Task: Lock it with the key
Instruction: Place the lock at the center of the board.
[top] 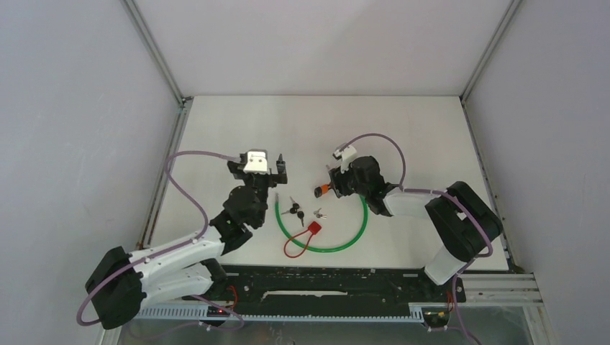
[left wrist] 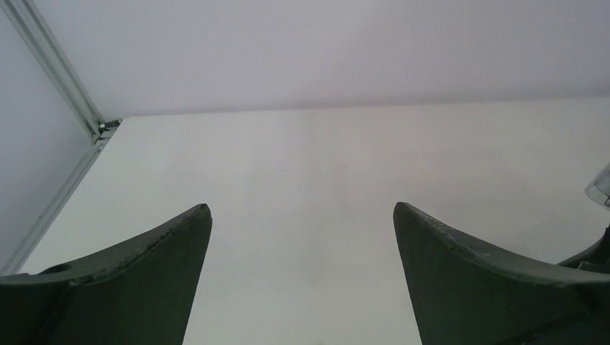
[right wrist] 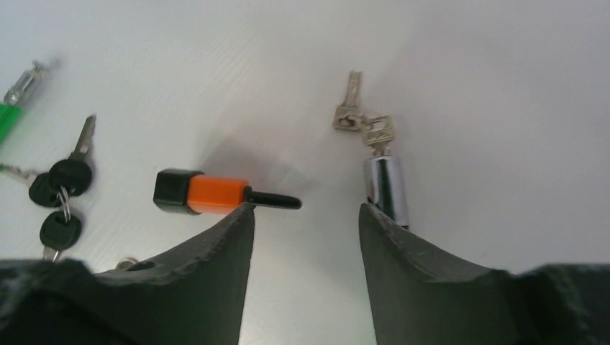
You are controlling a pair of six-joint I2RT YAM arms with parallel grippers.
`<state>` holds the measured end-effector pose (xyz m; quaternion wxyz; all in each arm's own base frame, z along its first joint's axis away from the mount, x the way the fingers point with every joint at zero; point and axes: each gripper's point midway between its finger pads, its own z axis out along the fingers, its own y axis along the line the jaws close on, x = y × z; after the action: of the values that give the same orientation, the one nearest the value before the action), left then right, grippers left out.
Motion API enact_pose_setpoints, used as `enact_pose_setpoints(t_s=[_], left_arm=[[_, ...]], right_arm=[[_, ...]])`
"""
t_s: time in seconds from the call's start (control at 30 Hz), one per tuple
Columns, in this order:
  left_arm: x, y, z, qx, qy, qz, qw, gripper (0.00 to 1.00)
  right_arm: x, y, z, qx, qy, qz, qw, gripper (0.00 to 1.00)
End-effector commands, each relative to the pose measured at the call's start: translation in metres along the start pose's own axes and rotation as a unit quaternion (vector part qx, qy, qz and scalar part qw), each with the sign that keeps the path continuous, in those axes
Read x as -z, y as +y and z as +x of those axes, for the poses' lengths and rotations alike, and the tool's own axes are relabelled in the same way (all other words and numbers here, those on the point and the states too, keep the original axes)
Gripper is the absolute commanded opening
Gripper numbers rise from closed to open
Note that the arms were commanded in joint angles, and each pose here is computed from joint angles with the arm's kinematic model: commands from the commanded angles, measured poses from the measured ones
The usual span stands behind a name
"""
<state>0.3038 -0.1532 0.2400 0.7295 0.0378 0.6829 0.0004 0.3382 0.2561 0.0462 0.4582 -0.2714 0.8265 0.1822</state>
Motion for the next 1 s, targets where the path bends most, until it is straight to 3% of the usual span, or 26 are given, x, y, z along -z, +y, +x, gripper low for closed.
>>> enact_pose_setpoints(t_s=[0.0,0.23,0.47,0.97], left_arm=[[-0.006,-0.005,-0.009,0.027,-0.026,-0.005,0.999,1.0],[-0.011,-0.015,0.033,0.006,0.012,-0.009,1.0,1.0],[-0.013,-0.019,0.033,-0.002,0.02,-0.004,1.0,1.0],[-0.019,-0.023,0.038,-0.041,0.037,-0.006,0.998,1.0]], right_arm=[[0.014,-0.026,-0.048,-0.067,-0.061,0.08,0.993,0.6],[0.032,-0.078,-0.027,-0.135,0.028,0.201,0.97,0.65],[0.008,-0.073,0.021,-0.196,0.163,0.115,0.96,0.63],[0.016,-0.064,0.017,-0.161,0.183,0.103,0.964,0.58]])
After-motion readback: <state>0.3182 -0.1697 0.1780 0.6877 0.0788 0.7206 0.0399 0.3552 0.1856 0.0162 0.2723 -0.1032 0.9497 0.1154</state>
